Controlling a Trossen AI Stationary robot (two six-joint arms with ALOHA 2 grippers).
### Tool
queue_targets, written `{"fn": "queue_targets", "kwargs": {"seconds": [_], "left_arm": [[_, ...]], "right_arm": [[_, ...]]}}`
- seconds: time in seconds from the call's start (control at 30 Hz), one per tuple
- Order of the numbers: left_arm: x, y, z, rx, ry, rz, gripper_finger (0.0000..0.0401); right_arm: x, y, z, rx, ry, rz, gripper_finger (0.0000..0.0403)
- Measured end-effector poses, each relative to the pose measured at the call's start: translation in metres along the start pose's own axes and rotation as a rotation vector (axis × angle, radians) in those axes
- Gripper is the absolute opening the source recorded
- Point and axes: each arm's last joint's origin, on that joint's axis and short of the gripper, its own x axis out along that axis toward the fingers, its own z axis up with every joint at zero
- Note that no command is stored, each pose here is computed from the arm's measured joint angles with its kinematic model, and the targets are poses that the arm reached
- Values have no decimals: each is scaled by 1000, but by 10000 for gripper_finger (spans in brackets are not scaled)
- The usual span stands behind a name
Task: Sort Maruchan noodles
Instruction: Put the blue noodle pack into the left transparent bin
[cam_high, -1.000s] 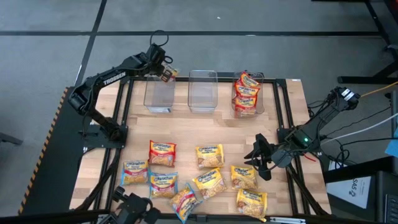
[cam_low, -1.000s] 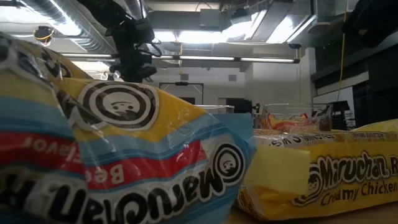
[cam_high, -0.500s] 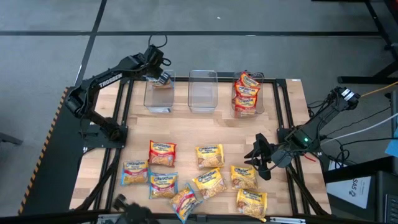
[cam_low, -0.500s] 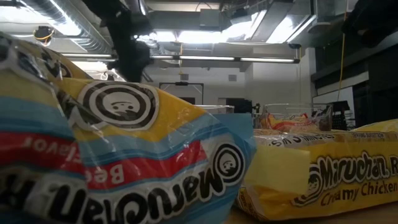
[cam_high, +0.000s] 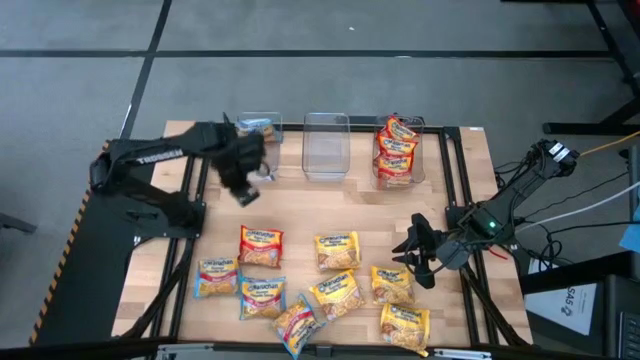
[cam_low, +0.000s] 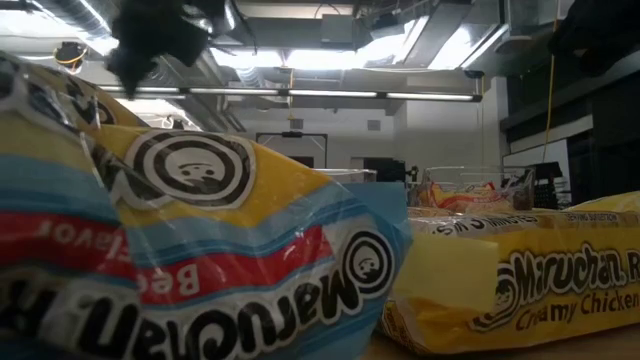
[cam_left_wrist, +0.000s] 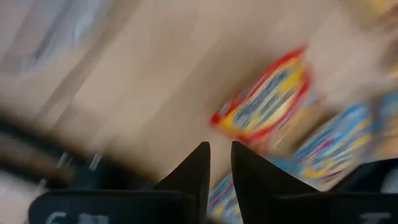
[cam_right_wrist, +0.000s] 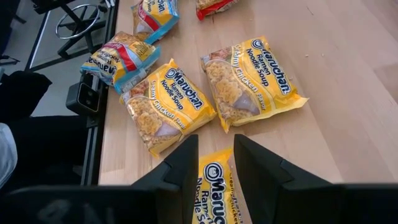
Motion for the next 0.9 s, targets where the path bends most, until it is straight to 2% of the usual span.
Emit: {"fn": "queue_targets", "kwargs": {"seconds": [0.1,0.23,0.43,0.5,0.63,0.77,0.9], "left_arm": [[4,-21,-23,7,43,110,60],[19,-44,-47,75,68,166,60],[68,-51,-87,51,243,241,60],[84,-53,-97,42,289,225,60],[109,-65,-110,74,307,88,60],[119,-82,-114,124,233,-51,60],[121,-86,-119,169,117,-28,60]], "right_arm": [[0,0,0,0,0,0,106],[0,0,0,2,-2,0,106],[0,0,0,3,-3,1,106],[0,0,0,3,-2,2,106],[0,0,0,3,-1,2,106],[0,0,0,2,-1,2,106],[0,0,0,2,-1,3,106]]}}
